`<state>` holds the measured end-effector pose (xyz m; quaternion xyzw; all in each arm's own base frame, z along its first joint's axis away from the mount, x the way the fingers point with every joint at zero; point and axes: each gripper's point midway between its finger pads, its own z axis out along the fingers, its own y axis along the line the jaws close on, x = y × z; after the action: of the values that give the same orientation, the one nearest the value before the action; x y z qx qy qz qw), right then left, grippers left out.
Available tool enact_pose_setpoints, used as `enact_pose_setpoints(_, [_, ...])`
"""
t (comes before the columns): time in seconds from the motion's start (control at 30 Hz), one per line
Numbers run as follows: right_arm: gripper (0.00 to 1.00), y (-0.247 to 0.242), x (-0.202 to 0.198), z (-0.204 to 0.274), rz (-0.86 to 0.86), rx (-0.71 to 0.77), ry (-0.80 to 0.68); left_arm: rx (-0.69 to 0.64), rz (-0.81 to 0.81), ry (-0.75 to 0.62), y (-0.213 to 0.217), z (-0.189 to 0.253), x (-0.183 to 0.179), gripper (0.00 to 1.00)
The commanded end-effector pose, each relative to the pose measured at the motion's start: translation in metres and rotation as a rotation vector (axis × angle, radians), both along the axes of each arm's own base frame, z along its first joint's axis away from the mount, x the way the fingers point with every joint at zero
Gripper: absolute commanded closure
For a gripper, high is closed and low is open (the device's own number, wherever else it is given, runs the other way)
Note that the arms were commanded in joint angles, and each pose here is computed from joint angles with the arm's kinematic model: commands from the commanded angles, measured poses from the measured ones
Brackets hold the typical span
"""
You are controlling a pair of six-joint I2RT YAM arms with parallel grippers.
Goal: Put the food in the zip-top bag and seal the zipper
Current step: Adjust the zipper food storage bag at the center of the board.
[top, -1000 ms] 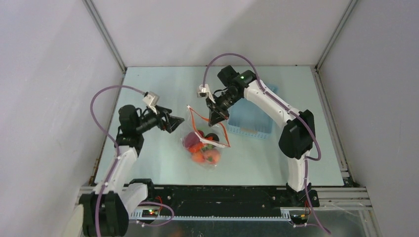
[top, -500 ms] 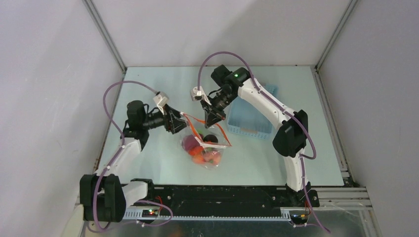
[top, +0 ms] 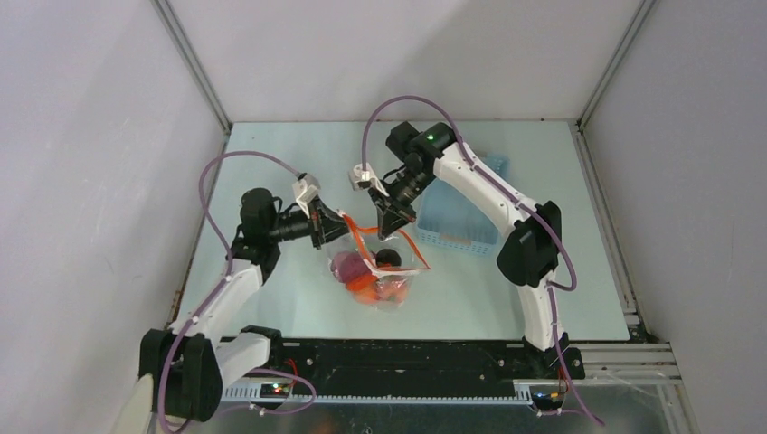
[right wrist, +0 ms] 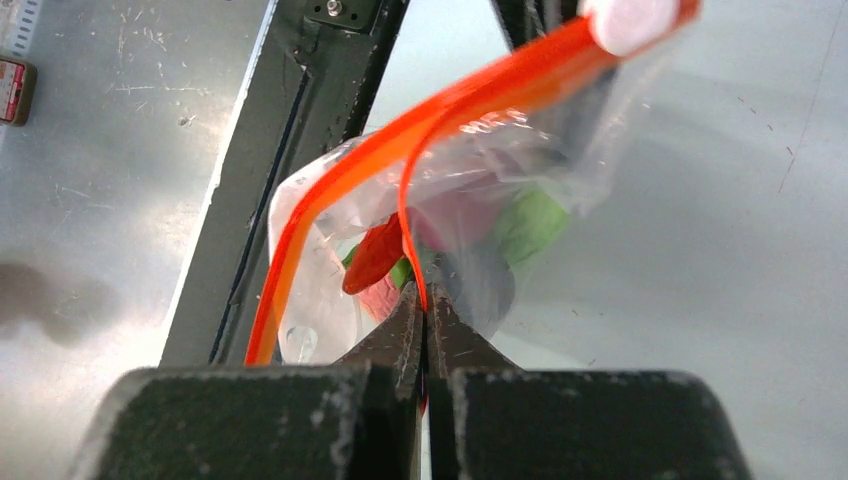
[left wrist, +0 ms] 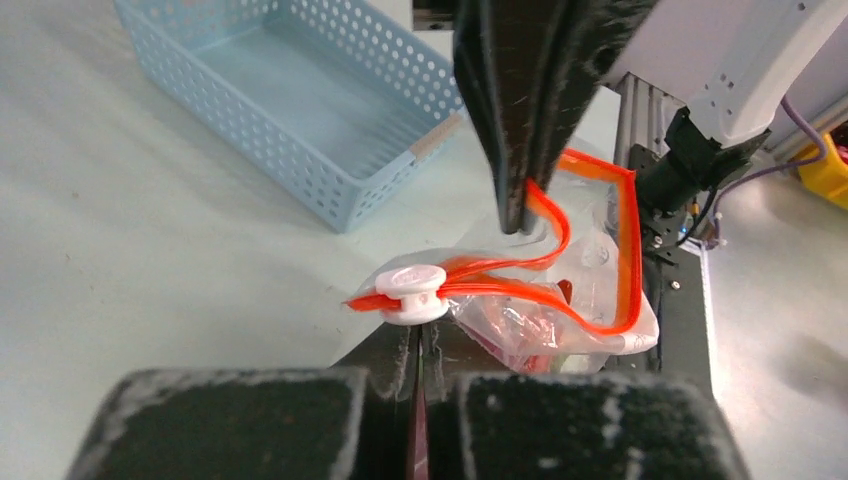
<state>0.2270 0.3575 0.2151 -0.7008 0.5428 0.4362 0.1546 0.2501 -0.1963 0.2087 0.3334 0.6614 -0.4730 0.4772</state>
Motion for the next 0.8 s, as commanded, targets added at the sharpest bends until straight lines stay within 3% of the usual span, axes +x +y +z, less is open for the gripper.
enact_pose_setpoints(0.0, [1.0,-0.005,0.009,0.016,-0.018,0.026,-0.039,0.009,0.015,-0.084,-0.005,0.019,-0.009,1.0])
enact_pose_setpoints(0.1, [1.0,-0.009,0.02,0.017,-0.065,0.01,-0.055,-0.033,0.054,-0.076,-0.009,0.028,-0.012,1.0])
enact_pose_setpoints(0.2, [1.0,-0.019,0.038,0.021,-0.143,-0.018,-0.081,-0.073,0.207,-0.044,-0.006,0.034,0.004,1.0])
enact_pose_setpoints(0.47, [0.84,-0.043,0.065,0.029,-0.326,-0.067,-0.124,-0.261,0.442,0.115,0.003,0.029,-0.002,1.0])
enact_pose_setpoints(0.63, [0.67,-0.04,0.053,0.047,-0.347,-0.017,-0.2,-0.289,0.606,0.096,0.016,0.033,-0.014,1.0])
enact_pose_setpoints(0.77, [0.5,-0.029,0.033,0.059,-0.359,0.039,-0.274,-0.314,0.639,0.118,0.017,0.041,-0.024,1.0])
